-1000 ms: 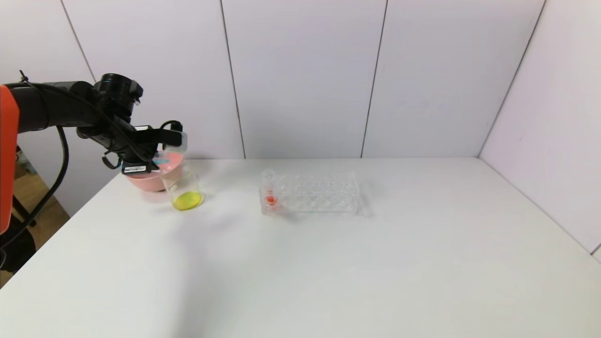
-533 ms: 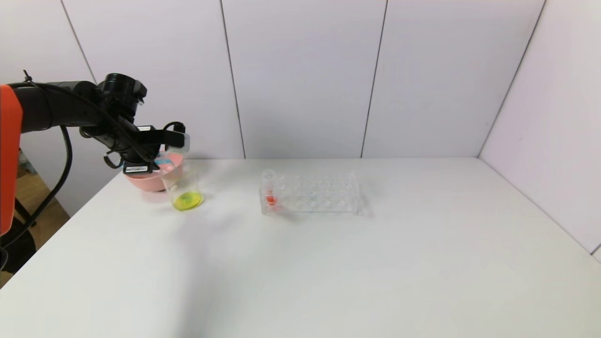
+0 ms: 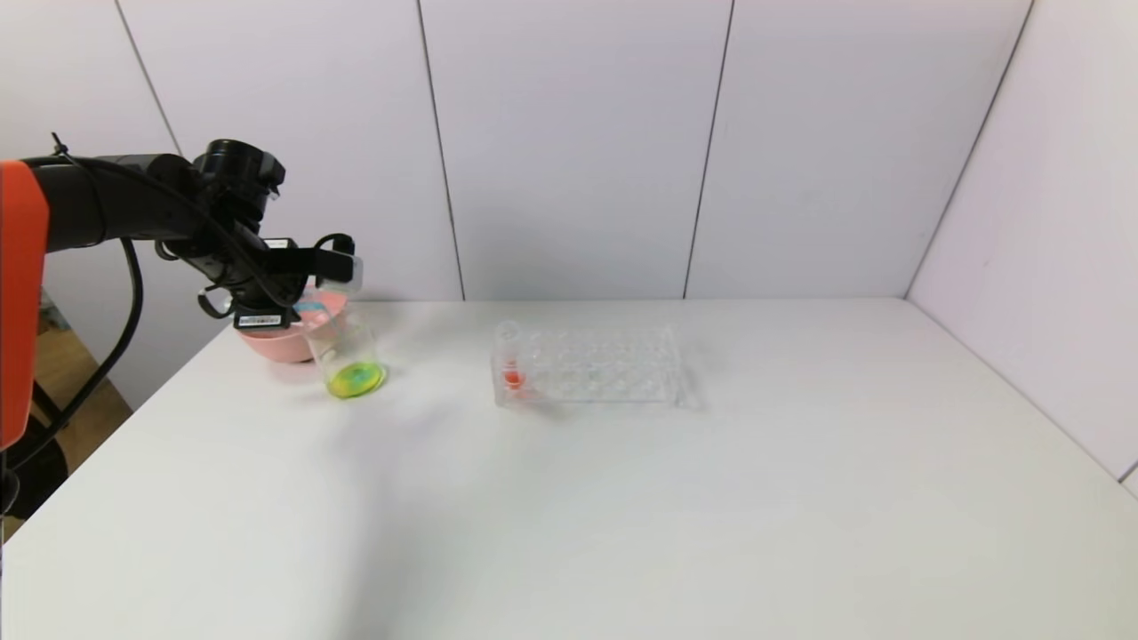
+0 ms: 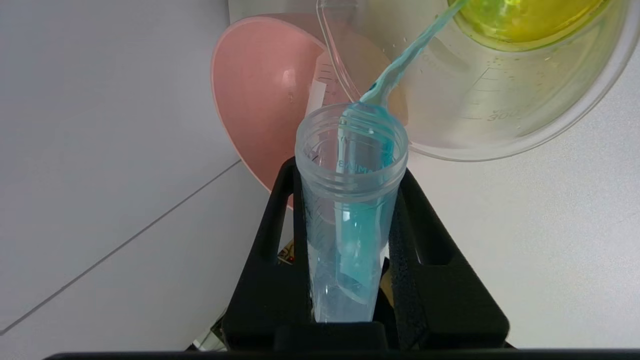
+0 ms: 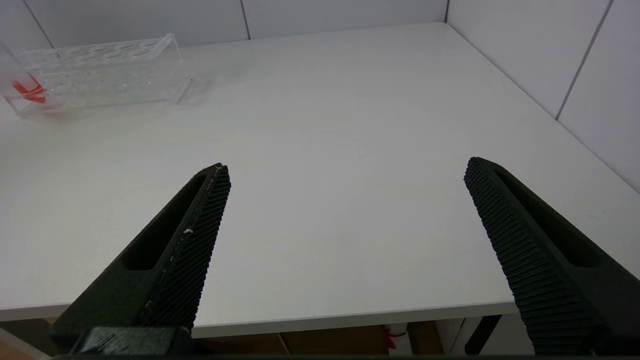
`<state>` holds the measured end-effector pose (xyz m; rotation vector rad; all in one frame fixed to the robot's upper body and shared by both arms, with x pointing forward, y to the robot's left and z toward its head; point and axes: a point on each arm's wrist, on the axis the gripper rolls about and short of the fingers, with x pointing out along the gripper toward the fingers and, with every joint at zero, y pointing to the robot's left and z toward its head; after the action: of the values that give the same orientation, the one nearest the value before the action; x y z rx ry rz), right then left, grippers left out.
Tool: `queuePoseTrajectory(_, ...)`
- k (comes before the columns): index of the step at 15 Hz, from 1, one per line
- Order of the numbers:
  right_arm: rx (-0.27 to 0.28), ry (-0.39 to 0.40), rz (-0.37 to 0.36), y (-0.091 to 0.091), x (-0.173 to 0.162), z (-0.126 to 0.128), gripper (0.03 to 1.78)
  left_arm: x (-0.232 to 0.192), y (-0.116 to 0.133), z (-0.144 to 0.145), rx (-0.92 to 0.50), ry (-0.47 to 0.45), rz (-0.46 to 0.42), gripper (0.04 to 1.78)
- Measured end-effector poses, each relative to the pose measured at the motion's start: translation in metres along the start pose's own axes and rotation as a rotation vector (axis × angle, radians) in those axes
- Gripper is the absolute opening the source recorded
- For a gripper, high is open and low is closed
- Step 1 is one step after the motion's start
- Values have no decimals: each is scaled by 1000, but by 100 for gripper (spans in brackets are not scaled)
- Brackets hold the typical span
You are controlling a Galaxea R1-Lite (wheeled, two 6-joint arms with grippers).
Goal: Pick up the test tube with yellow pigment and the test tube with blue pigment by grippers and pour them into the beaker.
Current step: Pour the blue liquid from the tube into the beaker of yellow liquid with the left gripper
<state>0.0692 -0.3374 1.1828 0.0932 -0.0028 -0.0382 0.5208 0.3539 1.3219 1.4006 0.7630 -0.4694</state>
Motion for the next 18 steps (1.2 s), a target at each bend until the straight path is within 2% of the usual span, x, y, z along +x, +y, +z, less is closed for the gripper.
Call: queuePoseTrajectory(18,0,0,0,0,0,0,171,1,-1,3,18,43,1,46)
